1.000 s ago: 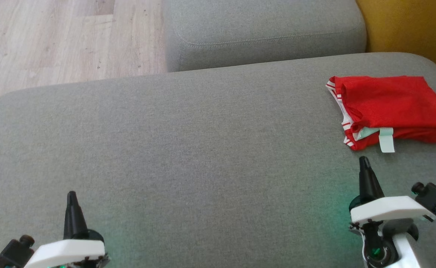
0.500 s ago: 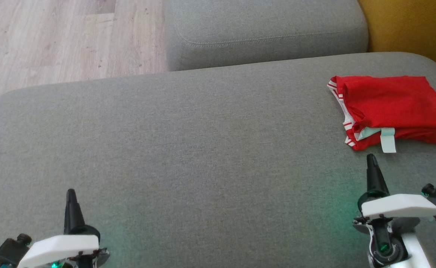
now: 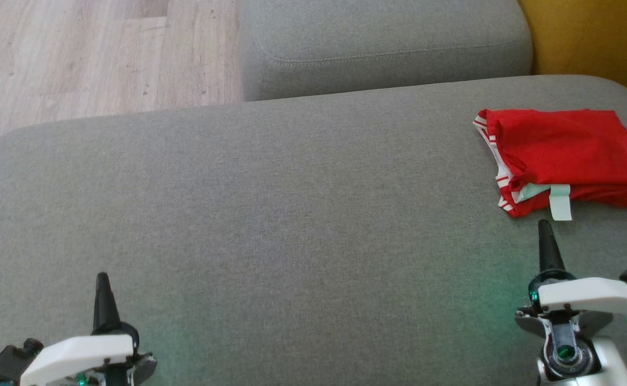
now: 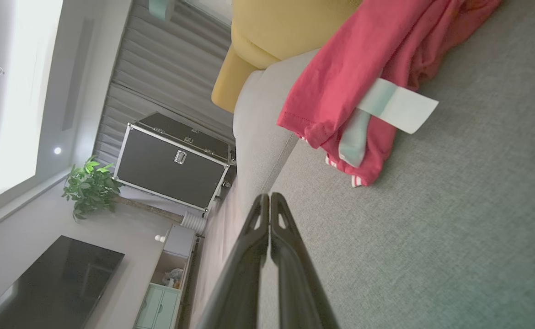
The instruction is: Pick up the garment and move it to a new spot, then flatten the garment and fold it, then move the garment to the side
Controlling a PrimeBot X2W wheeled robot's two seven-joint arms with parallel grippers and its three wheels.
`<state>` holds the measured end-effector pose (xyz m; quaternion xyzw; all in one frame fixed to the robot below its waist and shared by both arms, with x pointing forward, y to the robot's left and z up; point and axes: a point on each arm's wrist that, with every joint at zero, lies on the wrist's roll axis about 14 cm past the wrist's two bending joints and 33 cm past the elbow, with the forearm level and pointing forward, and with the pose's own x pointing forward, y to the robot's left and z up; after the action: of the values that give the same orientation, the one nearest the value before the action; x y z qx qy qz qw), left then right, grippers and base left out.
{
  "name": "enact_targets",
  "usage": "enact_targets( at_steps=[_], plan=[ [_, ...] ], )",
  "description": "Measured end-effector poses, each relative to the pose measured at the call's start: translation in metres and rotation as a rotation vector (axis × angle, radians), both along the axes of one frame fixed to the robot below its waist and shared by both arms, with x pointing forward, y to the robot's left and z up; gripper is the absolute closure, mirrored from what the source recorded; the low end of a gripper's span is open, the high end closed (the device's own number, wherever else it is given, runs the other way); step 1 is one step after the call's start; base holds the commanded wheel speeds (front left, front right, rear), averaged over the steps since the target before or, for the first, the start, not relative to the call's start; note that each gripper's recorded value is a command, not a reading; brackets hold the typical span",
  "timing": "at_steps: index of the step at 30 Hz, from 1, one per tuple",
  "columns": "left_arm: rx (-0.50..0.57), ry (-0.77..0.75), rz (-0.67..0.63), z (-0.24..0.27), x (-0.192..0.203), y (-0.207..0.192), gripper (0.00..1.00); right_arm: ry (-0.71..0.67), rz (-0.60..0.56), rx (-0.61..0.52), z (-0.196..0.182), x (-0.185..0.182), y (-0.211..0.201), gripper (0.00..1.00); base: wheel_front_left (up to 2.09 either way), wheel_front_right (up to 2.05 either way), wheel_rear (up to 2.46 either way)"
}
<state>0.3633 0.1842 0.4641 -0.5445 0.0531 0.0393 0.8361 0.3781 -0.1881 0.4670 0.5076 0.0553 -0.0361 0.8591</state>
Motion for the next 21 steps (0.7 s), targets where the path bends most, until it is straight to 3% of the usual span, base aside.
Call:
enact_targets(
  at_steps=[21],
  plan=[
    [-0.183, -0.005, 0.013, 0.0037, 0.0044, 0.0031, 1.0, -0.027, -0.033, 0.22, 0.0092, 0.0032, -0.0074, 1.0, 0.0, 0.0, 0.0]
  ],
)
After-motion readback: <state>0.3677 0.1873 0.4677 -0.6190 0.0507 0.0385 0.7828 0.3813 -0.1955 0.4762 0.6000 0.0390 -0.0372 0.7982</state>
